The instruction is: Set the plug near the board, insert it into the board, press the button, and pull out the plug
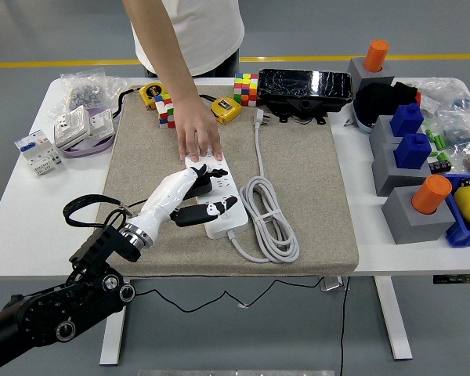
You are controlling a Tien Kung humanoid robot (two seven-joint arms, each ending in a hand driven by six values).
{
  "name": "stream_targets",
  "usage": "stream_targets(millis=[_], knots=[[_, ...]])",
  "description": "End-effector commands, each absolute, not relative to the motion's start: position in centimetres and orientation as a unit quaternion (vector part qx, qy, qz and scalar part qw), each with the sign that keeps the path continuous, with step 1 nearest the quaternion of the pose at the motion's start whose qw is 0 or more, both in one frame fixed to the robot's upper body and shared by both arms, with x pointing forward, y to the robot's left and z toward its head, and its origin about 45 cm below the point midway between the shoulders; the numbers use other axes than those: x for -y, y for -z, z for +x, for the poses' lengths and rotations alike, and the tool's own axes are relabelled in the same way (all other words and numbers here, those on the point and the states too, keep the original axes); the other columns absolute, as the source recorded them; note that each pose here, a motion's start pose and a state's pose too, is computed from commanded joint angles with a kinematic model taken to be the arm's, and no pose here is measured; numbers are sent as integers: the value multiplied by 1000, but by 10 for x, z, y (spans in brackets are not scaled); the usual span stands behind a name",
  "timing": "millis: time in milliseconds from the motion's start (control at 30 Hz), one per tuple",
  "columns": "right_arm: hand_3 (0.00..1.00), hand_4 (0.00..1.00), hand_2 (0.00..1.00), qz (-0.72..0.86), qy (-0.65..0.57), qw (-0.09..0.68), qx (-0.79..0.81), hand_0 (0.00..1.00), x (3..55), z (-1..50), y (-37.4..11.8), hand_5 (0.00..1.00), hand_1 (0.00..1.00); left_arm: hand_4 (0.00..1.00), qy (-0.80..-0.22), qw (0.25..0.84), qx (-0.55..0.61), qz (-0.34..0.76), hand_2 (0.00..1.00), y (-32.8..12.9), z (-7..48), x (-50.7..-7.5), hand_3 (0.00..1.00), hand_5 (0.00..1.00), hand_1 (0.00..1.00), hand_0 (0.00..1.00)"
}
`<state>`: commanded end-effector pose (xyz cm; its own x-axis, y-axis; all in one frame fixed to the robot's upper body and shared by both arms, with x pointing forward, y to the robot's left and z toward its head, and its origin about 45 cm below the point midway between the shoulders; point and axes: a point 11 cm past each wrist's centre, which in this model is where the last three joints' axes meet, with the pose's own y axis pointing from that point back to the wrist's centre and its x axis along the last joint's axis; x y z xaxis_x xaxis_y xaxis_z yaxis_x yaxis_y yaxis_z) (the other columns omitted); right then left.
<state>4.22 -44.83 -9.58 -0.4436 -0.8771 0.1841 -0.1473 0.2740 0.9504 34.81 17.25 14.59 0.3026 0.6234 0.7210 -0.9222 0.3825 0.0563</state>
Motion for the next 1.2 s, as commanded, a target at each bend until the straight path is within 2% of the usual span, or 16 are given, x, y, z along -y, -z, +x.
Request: stream_targets(millis=[200,233,400,433,600,633,767,800,833,1200], knots=[[572,914,671,366,479,381,701,548,448,42,96,428,652,826,-505,777,315,203,740,-163,343,-167,752,675,742,738],[572,915,671,366,479,382,701,548,448,42,96,428,652,827,-505,780,314,194,694,-168,342,-165,752,668,670,646],[572,915,671,365,478,382,701,548,449,42,96,428,652,827,-483,802,302,180,694,-184,330,-153,752,668,670,646],[572,914,671,365,478,382,701,548,449,42,96,429,651,823,-473,809,297,184,261,-185,327,-150,670,435,151,224],[572,914,671,366,479,382,701,548,448,43,96,429,651,823,-417,828,287,242,261,-178,317,-139,670,435,151,224],[573,916,671,366,478,382,701,547,448,43,96,430,651,780,-405,830,281,261,138,-173,316,-138,687,278,39,112],[573,916,671,368,477,383,700,547,449,44,95,430,651,780,-370,830,259,328,138,-153,312,-138,687,278,39,112],[573,916,671,368,476,383,701,547,449,45,95,430,651,780,-366,827,257,340,138,-149,311,-139,687,278,39,112],[573,915,671,369,476,383,701,548,449,45,95,430,651,759,-365,826,256,346,121,-147,311,-139,762,240,43,85],[572,915,671,368,477,385,700,548,449,43,95,430,651,742,-385,808,262,361,117,-148,317,-148,789,221,46,77]])
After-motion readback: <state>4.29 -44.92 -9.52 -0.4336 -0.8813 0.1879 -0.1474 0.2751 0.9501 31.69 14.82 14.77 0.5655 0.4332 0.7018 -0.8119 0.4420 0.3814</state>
